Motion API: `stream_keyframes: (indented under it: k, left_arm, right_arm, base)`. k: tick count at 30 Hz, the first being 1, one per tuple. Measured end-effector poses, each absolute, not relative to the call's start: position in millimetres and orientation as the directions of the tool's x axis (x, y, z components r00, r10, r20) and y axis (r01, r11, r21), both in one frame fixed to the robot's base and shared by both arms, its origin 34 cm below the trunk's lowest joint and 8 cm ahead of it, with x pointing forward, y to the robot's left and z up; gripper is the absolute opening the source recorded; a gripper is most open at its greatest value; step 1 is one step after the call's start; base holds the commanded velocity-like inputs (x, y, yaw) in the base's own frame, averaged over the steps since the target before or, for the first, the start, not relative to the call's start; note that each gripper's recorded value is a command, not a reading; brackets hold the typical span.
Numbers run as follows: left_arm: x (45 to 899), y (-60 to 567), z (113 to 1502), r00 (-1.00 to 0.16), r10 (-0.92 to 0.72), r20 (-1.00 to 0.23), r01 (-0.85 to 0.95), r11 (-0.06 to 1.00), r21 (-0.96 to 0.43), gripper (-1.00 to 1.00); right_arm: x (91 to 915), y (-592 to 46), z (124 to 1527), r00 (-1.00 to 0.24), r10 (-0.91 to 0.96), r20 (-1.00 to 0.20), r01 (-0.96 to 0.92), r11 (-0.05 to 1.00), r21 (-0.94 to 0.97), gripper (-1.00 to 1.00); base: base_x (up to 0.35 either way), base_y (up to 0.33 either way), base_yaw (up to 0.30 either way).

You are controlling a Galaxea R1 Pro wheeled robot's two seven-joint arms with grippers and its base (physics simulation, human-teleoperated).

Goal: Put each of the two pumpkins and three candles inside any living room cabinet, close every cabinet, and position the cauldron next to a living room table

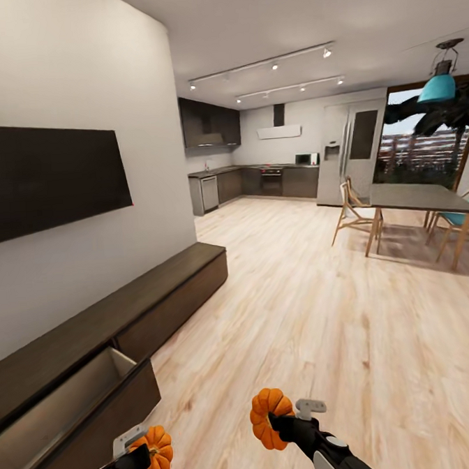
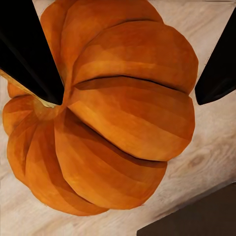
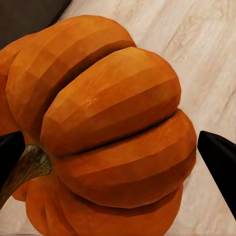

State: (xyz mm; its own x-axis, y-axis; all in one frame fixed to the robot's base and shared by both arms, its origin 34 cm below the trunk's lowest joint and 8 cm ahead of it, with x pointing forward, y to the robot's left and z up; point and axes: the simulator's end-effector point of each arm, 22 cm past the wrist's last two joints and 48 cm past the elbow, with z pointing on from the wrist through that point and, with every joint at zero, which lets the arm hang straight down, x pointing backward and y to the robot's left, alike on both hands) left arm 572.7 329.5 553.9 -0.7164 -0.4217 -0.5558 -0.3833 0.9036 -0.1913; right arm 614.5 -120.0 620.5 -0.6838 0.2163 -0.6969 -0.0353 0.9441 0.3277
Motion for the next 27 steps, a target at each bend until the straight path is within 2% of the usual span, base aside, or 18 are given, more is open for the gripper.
stream_keyframes:
  k: [16,27]
  left_arm:
    - [572.4,329.6,553.8,-0.716,-0.423,-0.555,-0.385,0.903,-0.192,-1.00]
    - [573.1,329.4,554.5,-0.714,-0.426,-0.556,-0.387,0.901,-0.195,-1.00]
  right_arm:
    - [614.3,-119.8,620.3,-0.684,0.216,-0.696,-0.036,0.944,0.328,-1.00]
    - [615.2,-117.6,622.6,-0.681,0.215,-0.700,-0.046,0.941,0.334,-1.00]
  base:
    - [-0.038,0.020,0.291]
    - [-0.044,0.042,0.057]
